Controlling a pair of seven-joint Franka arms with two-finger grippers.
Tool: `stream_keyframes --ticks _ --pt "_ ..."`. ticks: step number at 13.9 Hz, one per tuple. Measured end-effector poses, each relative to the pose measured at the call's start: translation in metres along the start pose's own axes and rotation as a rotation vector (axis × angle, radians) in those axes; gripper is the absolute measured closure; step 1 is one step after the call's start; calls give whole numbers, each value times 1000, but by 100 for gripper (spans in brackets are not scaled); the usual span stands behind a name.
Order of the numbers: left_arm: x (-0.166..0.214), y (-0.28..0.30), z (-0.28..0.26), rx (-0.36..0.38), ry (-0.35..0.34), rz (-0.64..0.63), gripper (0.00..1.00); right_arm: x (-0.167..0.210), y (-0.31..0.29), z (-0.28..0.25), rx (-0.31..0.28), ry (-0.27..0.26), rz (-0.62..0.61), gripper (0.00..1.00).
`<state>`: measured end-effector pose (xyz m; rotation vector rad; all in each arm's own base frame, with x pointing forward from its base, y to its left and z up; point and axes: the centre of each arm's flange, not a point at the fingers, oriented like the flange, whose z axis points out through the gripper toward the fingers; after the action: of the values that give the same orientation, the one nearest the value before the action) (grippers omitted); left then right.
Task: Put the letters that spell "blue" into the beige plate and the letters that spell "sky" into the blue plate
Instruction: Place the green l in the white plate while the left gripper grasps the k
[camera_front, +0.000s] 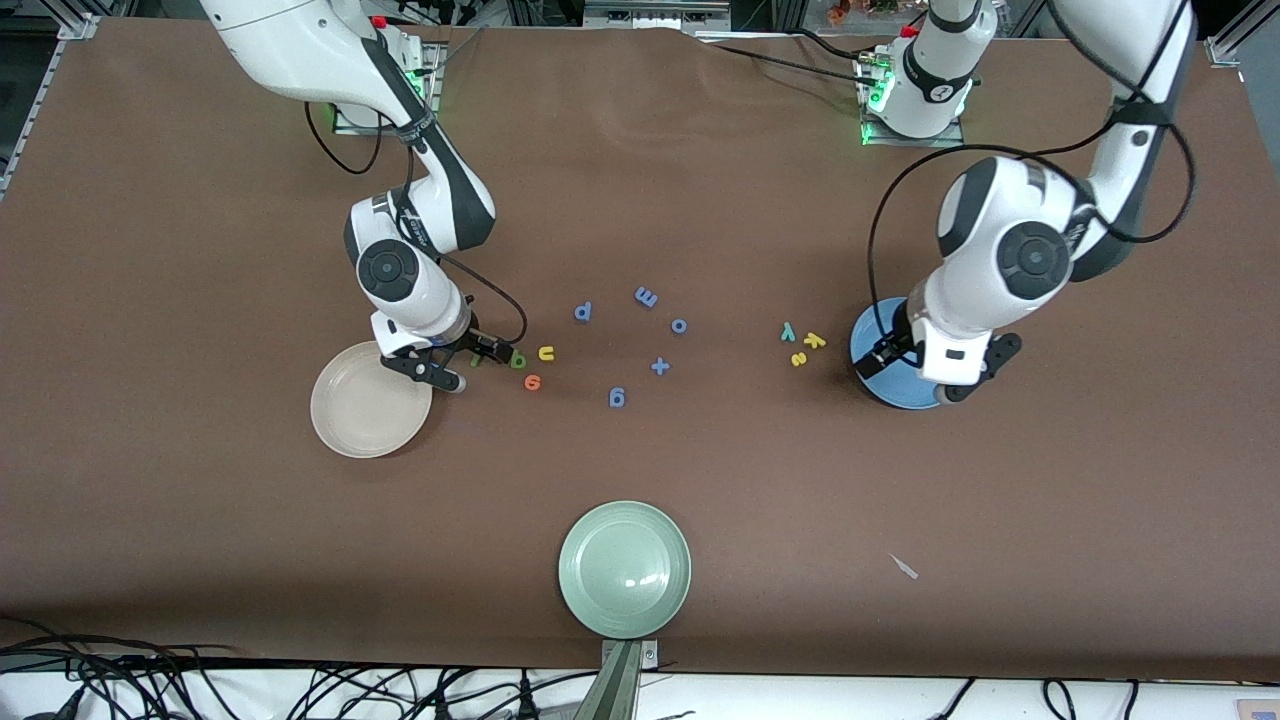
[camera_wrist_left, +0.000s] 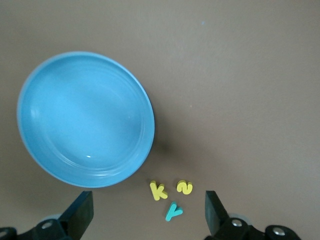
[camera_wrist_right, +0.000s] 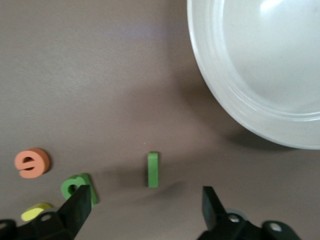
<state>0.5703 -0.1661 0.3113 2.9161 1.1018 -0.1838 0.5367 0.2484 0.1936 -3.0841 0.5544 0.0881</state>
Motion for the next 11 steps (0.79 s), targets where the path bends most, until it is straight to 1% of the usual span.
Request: stream_keyframes --ticks 1,2,3,5,6,8,9,10,11 --pt "-4 -4 15 5 -4 -13 1 -1 1 2 -1 -1 3 4" --pt "-7 -10 27 14 -9 -28 1 -2 2 3 -1 -1 8 9" --pt "-10 -13 35 17 -10 -56 1 -2 2 4 -1 0 10 10" --pt "-21 -10 47 -2 -2 -141 1 -2 3 6 0 1 12 22" --pt "-30 -5 54 -13 2 -175 1 -1 3 7 1 3 13 22" --pt "-45 2 74 -19 0 -218 7 1 4 12 5 9 18 26" --pt "-48 2 85 -13 -6 -225 13 1 5 13 6 11 19 27" --pt "-50 1 92 -5 -11 -232 14 2 5 14 7 11 21 32" --pt "-51 -1 98 3 -15 -240 16 2 5 15 6 11 21 33"
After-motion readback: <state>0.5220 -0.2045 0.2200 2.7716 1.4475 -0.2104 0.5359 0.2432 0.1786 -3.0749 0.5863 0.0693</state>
